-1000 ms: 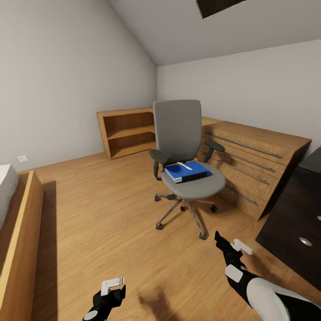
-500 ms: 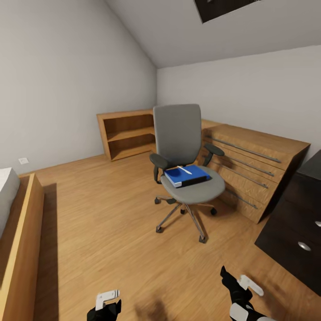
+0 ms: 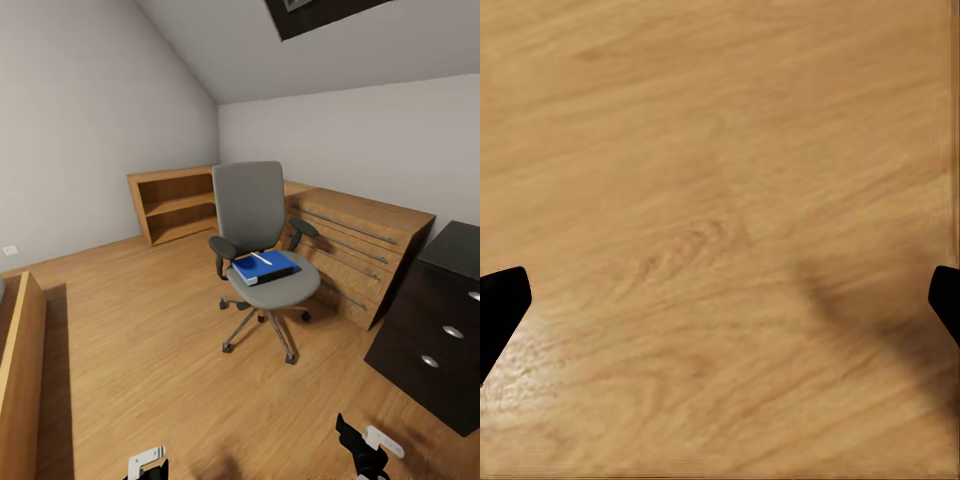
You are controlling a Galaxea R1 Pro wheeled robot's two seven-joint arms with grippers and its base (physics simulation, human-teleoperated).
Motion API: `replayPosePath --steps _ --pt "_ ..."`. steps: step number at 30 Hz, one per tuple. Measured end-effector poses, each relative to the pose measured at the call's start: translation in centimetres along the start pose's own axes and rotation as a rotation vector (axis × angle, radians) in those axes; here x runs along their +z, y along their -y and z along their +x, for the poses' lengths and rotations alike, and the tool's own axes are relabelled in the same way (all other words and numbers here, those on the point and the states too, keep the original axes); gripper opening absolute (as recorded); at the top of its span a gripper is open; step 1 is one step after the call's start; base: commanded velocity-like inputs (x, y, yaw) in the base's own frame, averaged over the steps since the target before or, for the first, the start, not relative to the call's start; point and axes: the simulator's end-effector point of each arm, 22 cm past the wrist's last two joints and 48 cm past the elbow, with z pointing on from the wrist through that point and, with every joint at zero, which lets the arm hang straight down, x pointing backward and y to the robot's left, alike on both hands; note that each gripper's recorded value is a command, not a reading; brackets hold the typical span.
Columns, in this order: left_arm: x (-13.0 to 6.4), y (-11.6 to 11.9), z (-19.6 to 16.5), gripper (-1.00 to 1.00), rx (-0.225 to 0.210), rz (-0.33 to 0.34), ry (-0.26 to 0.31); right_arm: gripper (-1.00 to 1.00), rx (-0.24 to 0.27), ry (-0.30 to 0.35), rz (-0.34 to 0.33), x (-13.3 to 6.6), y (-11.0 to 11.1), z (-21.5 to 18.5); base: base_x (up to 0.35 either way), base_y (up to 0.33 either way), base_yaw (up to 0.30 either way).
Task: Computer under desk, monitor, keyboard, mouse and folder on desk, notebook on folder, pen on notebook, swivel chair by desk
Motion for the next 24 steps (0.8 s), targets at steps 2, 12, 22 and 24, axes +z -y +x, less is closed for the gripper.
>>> replayPosePath --steps 2,12,22,24 --pt "-0.3 -0.1 0.0 1.0 0.0 -0.003 -0.006 1.0 -0.009 -0.003 -0.002 -0.3 0.0 -0.2 0.0 0.0 -0.252" --pt "-1.9 0.2 -0.8 1.0 0.0 -0.004 -0.02 1.0 -0.022 -0.016 -0.014 -1.6 -1.1 -1.2 0.0 0.0 -0.259" --pt "-3.4 0.6 -2.2 1.0 0.0 -0.003 -0.024 1.0 -0.028 -0.022 -0.027 -2.8 -2.4 -2.5 0.0 0.0 -0.261" --pt "-3.7 0.6 -2.4 1.0 0.0 -0.003 -0.024 1.0 -0.042 -0.023 -0.037 -3.0 -2.7 -2.9 0.0 0.0 -0.261"
